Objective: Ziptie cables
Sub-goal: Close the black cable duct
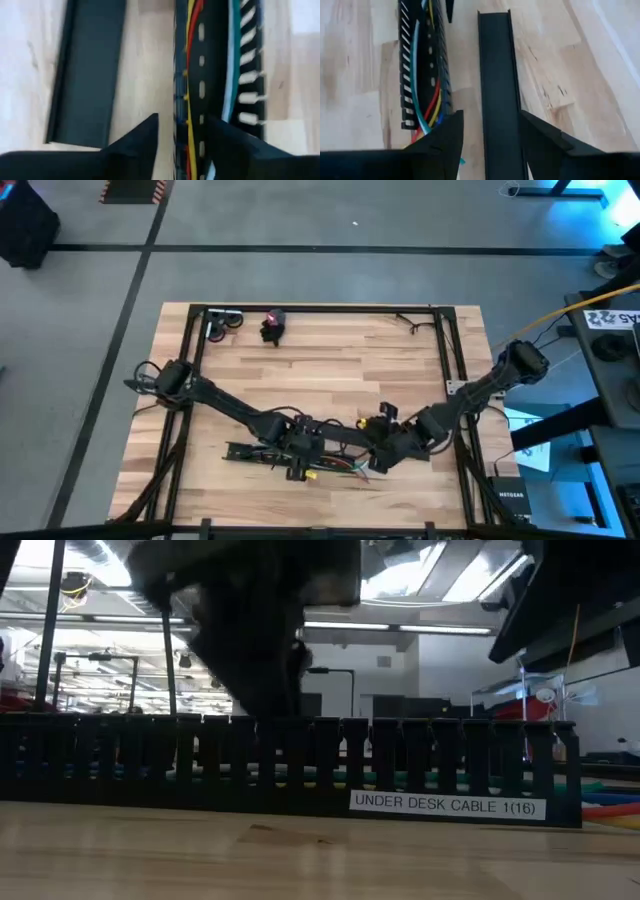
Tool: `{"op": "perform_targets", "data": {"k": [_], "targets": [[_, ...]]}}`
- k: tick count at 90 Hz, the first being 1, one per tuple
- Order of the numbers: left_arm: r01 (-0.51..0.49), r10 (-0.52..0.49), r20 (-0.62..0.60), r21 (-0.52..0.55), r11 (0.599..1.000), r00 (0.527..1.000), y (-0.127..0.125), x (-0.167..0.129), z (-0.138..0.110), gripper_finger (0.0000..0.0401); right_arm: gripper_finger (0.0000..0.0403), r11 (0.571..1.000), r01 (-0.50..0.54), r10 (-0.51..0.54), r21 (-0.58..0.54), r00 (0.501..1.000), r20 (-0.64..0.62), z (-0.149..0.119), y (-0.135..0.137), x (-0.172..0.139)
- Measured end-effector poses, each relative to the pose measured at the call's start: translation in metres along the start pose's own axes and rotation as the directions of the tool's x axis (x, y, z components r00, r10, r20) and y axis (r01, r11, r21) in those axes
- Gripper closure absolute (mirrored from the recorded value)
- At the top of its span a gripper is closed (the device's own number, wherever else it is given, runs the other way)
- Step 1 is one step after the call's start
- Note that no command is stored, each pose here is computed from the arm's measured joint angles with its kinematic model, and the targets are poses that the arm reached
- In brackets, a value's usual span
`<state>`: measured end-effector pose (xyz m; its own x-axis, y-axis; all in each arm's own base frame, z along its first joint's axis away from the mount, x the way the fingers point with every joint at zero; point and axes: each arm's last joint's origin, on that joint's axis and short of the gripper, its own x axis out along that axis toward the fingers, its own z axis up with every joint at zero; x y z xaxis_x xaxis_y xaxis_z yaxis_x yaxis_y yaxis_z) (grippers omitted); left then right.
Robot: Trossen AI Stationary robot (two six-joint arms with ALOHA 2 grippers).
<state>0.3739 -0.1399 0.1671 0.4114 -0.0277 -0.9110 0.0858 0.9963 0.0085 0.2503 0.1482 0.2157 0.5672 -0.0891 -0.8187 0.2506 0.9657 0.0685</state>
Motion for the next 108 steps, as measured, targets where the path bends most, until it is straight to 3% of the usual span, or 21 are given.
{"op": "perform_targets", "data": {"k": [18,40,54,81,91,108], "targets": [[-0.038,0.037,-0.127,0.001,0.999,0.991,0.004,0.001,-0.012,0.0387,0.0226,1.0,0.005,-0.005,-0.009,1.0,-0.006,-0.002,-0.002,0.003],[-0.074,0.079,-0.282,0.027,0.997,0.956,-0.009,-0.007,-0.033,0.0398,0.0226,0.999,0.003,0.0,-0.049,0.999,0.042,0.009,-0.007,0.007],[-0.072,0.074,-0.284,0.019,0.997,0.956,-0.021,-0.008,-0.037,0.0385,0.0217,0.997,0.041,-0.038,-0.07,0.998,0.047,0.014,-0.014,0.013],[-0.073,0.072,-0.268,0.005,0.997,0.961,-0.026,-0.024,-0.039,0.0322,0.0148,0.992,0.004,-0.01,-0.125,0.999,-0.044,0.011,-0.01,0.048],[-0.072,0.073,-0.255,0.013,0.997,0.964,-0.025,-0.03,-0.038,0.0306,0.0159,0.989,0.004,-0.014,-0.145,0.998,-0.066,0.006,-0.006,0.063],[-0.068,0.068,-0.238,0.01,0.998,0.969,-0.025,-0.039,-0.037,0.0301,0.0219,0.987,0.011,-0.029,-0.16,0.993,-0.113,-0.003,-0.003,0.085]]}}
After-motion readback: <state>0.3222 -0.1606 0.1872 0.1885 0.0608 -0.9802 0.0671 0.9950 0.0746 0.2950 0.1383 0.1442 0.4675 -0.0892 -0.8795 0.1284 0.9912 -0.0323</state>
